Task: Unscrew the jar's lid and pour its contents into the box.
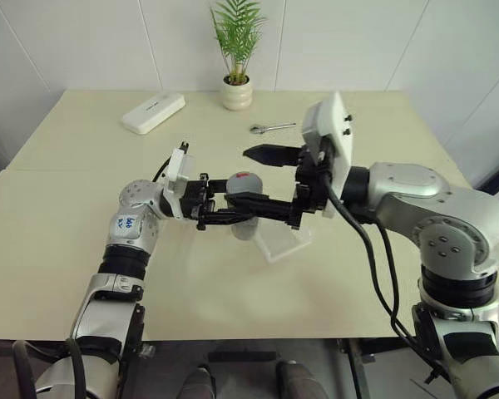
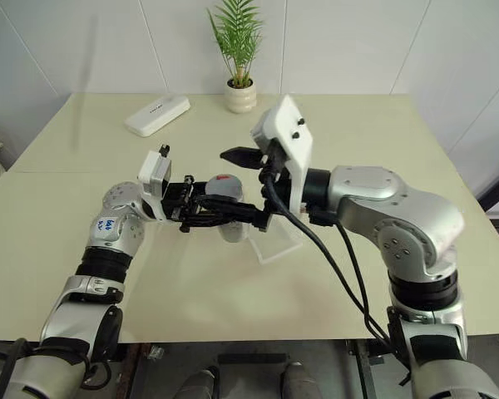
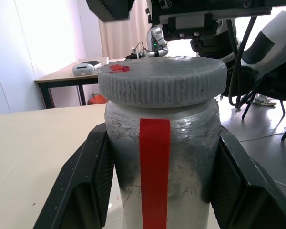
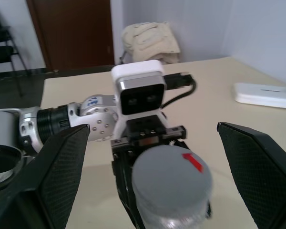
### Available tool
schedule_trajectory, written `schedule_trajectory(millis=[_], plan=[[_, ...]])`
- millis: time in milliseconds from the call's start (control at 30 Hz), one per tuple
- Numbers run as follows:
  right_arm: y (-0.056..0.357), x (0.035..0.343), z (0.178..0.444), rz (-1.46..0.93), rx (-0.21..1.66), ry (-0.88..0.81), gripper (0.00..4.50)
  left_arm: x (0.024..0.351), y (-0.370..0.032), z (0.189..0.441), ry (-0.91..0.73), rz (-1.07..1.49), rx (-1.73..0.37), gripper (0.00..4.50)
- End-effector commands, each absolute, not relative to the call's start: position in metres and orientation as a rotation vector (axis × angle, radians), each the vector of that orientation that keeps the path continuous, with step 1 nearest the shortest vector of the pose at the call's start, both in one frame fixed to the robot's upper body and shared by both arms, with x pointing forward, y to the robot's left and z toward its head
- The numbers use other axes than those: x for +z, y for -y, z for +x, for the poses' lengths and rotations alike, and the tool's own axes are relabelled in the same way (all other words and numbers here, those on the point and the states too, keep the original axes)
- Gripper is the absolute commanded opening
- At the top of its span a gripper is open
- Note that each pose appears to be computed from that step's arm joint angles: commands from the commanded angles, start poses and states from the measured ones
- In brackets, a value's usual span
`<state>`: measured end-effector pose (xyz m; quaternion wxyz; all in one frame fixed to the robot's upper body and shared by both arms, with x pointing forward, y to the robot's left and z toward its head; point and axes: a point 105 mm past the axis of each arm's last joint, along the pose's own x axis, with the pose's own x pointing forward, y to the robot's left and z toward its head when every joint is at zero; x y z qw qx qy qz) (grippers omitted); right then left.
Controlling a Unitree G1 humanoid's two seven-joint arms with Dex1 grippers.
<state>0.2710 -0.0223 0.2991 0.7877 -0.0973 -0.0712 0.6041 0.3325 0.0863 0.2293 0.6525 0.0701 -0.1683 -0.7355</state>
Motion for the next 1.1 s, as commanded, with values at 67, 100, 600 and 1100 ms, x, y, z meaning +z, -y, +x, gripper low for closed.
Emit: schedule_trajectory(millis=[67,100,600,1100], plan=[[0.017,0.306,0.269,-0.248,1.368,0.200,4.49,0.239,-0.083,0.321,0.433,0.211,-1.774,2.62],[0.016,0.304,0.271,-0.264,1.379,0.199,4.49,0.238,-0.082,0.320,0.435,0.215,-1.781,2.62],[0.002,0.297,0.289,-0.323,1.448,0.225,4.49,0.236,-0.078,0.314,0.436,0.225,-1.810,2.62],[0.016,0.293,0.305,-0.328,1.366,0.204,4.49,0.233,-0.078,0.311,0.431,0.219,-1.815,2.62]])
